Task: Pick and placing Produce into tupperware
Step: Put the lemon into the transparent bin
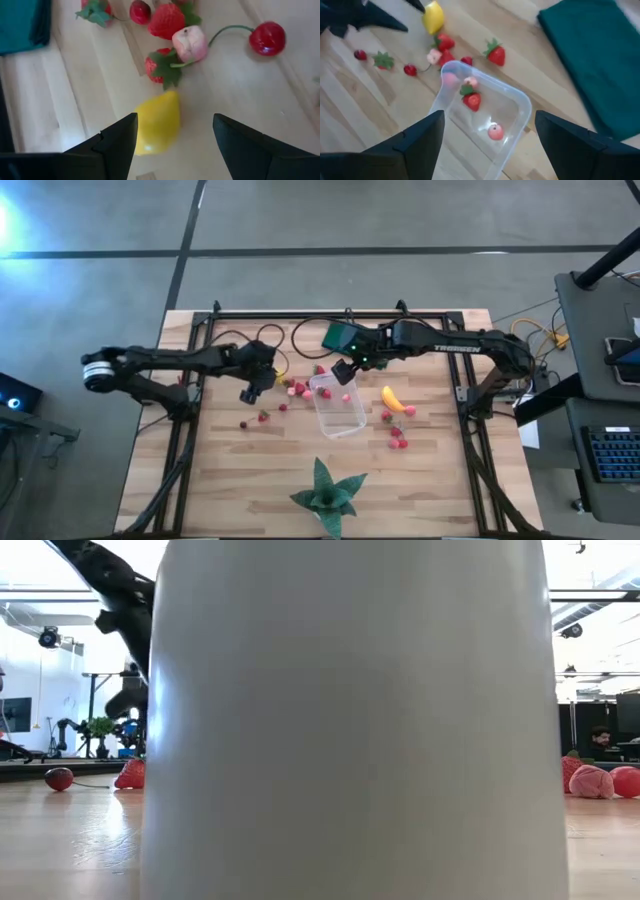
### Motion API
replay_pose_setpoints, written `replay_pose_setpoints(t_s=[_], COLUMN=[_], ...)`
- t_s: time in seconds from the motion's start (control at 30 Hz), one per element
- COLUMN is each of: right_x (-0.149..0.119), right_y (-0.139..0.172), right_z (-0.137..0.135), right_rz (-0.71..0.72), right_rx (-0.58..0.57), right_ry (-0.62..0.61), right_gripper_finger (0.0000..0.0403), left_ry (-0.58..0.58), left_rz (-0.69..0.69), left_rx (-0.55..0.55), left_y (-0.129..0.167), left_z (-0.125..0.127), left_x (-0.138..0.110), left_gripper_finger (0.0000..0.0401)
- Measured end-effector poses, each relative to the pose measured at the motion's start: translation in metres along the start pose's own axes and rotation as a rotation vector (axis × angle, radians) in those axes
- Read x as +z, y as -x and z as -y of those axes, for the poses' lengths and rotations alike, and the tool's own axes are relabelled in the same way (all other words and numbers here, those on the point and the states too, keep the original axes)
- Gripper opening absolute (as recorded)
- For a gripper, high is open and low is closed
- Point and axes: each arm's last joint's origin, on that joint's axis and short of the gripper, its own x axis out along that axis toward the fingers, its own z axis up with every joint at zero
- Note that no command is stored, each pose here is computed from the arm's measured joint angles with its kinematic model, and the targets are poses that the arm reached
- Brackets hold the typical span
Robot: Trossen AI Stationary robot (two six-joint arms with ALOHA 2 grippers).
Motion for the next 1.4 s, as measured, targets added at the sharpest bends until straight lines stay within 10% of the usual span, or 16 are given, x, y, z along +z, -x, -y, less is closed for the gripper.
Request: replay_pose_setpoints(t_s=[1.4], right_x=[-0.004], right_y=[-0.001], right_z=[0.003], right_rz=[-0.010], right_rx=[-0.045], right_ry=[0.117], right_gripper_finger=[0.0299], left_ry=[0.181], left_rz=[-0.149], left_rx=[-0.075], left_y=[-0.034], left_z=[-0.031], left_x=[-0.003], left_gripper_finger=[0.0200])
